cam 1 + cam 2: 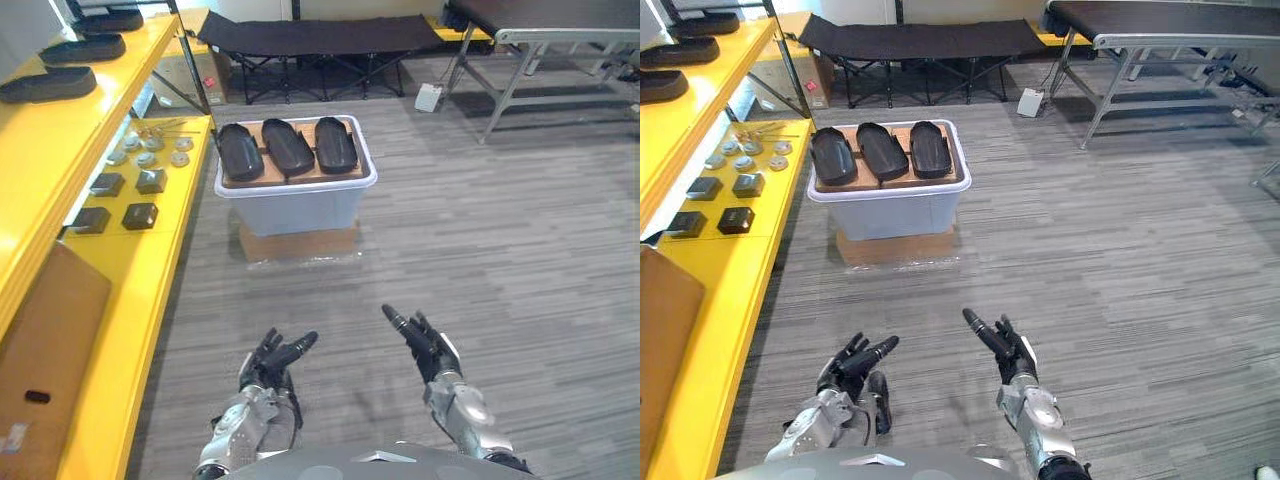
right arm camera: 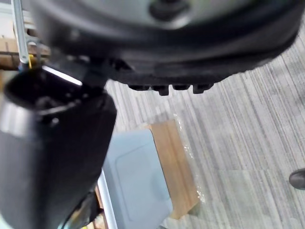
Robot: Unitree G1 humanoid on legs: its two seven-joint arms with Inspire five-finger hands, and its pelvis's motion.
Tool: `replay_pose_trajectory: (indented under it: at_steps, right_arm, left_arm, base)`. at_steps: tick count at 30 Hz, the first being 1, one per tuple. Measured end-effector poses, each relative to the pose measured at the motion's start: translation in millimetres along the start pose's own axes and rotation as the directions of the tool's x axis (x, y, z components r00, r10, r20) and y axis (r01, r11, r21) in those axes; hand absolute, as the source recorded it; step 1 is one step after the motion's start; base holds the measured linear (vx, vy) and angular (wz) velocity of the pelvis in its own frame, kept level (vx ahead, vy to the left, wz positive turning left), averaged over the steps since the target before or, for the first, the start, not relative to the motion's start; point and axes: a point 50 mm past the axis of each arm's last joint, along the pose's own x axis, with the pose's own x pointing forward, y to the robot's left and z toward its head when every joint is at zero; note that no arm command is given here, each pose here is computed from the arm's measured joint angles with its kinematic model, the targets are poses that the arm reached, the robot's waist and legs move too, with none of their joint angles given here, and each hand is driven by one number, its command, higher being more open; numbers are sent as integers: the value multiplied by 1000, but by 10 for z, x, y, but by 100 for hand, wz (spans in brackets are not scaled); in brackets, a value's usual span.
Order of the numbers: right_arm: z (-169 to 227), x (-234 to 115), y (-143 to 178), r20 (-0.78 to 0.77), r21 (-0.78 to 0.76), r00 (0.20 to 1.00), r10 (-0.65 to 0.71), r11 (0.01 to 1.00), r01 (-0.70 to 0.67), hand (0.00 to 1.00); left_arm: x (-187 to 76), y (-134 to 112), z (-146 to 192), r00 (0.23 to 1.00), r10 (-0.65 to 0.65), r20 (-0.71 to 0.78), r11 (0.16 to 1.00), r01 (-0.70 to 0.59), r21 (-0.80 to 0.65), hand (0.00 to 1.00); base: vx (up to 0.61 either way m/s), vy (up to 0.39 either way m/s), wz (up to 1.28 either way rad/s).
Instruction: Walk over and take three plastic housings, then place them on the shelf
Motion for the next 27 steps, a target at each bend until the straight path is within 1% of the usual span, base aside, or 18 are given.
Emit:
replay_pose_trajectory:
  at_steps: [3,6,8,10,13,14,15,16,17,18,19,20,22,24,25,26,27]
  right_arm:
    - [-68,-5,65,-22,49,1000,-12,999,13,100]
    - [-99,-7,129,-28,67,1000,-2,998,4,100]
    - [-35,18,179,4,67,1000,16,998,-16,100]
    - [-1,26,160,16,44,1000,16,999,-17,100]
    - [-129,-49,141,-19,47,1000,5,999,-5,100]
    - [-240,-116,137,-50,50,999,-4,999,6,100]
    - [-295,-157,98,-67,46,997,-22,999,26,100]
    - [-291,-164,49,-68,37,997,-41,998,44,100]
    - [-239,-163,-67,-53,25,995,-79,996,80,100]
    - [-199,-154,-115,-41,16,994,-96,995,97,100]
    - [-135,-148,-205,-18,7,991,-132,991,132,100]
    - [-78,-148,-292,5,11,985,-173,985,172,100]
    - [-52,-202,-387,25,-3,977,-211,978,211,100]
    - [63,-261,-378,96,-16,975,-198,979,201,100]
    - [171,-304,-362,155,-21,972,-176,983,181,100]
    - [249,-321,-355,192,-19,967,-167,985,173,100]
    - [324,-353,-341,230,-28,962,-148,987,159,100]
  left_arm:
    - [2,5,49,1000,4,21,1000,-4,2,100]
    - [-9,23,63,999,26,29,1000,-27,10,100]
    - [25,-52,190,997,4,74,1000,-5,16,100]
    - [84,-132,310,994,-24,103,999,21,31,100]
    - [92,-66,414,991,-24,134,998,16,58,100]
    - [65,6,420,990,-17,138,998,8,68,100]
    - [44,85,406,991,0,134,999,-7,51,100]
    - [40,80,363,992,5,123,999,-9,34,100]
    - [0,58,222,996,6,91,1000,-6,6,100]
    - [-23,55,146,997,10,72,1000,-10,-7,100]
    - [-54,79,21,999,29,39,999,-28,-25,100]
    - [-60,20,-67,1000,25,18,998,-24,-50,100]
    - [-77,-54,-145,1000,20,6,997,-19,-76,100]
    - [-72,-101,-46,997,11,73,997,-5,-74,100]
    - [-73,-173,125,986,3,169,996,11,-84,100]
    - [-79,-224,249,972,-5,233,995,28,-92,100]
    - [-96,-300,428,946,-5,325,994,40,-102,100]
  base:
    - [541,210,19]
    - [441,108,21]
    - [433,20,31]
    - [409,-66,55]
    - [405,-196,84]
    - [435,-395,99]
    - [359,-337,98]
    - [492,-448,65]
    - [217,-183,17]
    - [465,-286,1]
    - [400,-198,15]
    - [481,-253,30]
    - [390,-190,51]
    - [357,-118,17]
    - [321,-53,-8]
    - [317,-28,-7]
    - [341,31,-5]
